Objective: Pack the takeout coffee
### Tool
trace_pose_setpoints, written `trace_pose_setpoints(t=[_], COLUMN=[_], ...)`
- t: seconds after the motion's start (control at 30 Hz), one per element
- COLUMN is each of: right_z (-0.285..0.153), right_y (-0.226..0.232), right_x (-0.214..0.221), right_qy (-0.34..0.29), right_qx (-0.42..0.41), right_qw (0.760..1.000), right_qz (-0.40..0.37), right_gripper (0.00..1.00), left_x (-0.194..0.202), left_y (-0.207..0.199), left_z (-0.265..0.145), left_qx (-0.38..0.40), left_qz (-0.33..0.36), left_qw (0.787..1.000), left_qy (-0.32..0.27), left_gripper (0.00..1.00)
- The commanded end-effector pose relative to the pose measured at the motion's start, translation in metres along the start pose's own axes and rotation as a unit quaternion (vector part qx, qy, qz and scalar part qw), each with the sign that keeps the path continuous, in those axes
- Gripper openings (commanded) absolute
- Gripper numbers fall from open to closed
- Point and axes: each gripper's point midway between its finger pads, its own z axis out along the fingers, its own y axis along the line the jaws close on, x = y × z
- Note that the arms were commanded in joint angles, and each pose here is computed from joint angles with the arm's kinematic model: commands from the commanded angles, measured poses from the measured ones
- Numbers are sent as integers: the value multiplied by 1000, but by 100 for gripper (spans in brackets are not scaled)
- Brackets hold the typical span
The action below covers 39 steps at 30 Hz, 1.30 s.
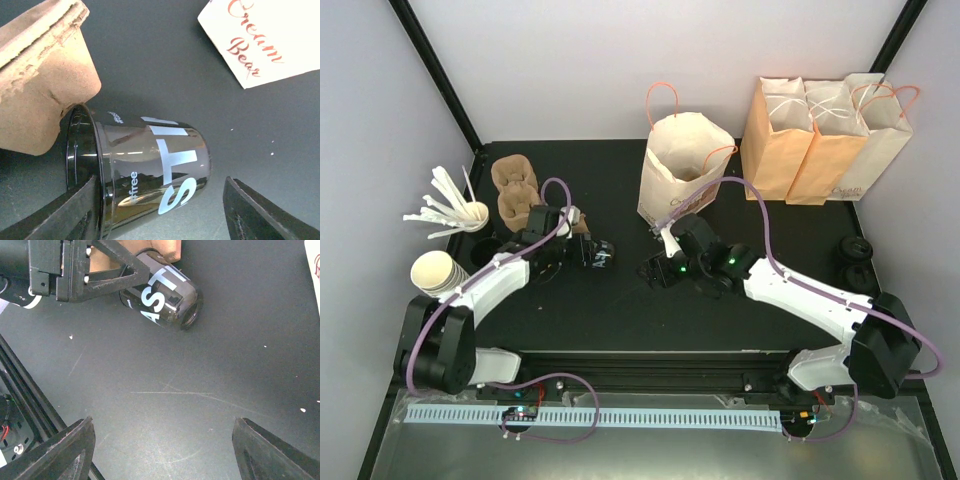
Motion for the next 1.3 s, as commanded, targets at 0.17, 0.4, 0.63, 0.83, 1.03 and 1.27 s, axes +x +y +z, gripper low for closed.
trace_pose_setpoints(t=[0.17,0.4,0.63,0.83,1.03,1.27], right_z=[-7,-8,-24,-48,-57,-58], right_y=[3,3,-9,-23,-28,-30], right_x=[-2,-1,-10,-16,-10,-6], right_qy=[-15,-14,-34,-69,-79,-78], right_qx=[-8,-7,35,70,76,74], right_qw=[1000,1000,999,995,994,994], right_qz=[-11,-12,-15,-15,-9,-4], right_gripper=[78,77,77,77,77,77], left_x=[2,3,5,4,5,5], left_y=[-12,-26,-54,-60,-41,-38], left_z=[1,-6,-12,-12,-8,-21], left_qx=[39,74,105,79,35,59], left_qz=[15,5,24,38,-4,-32], left_qw=[999,997,992,994,999,997], left_qy=[25,32,59,62,42,-28], left_gripper=[47,17,4,8,61,71])
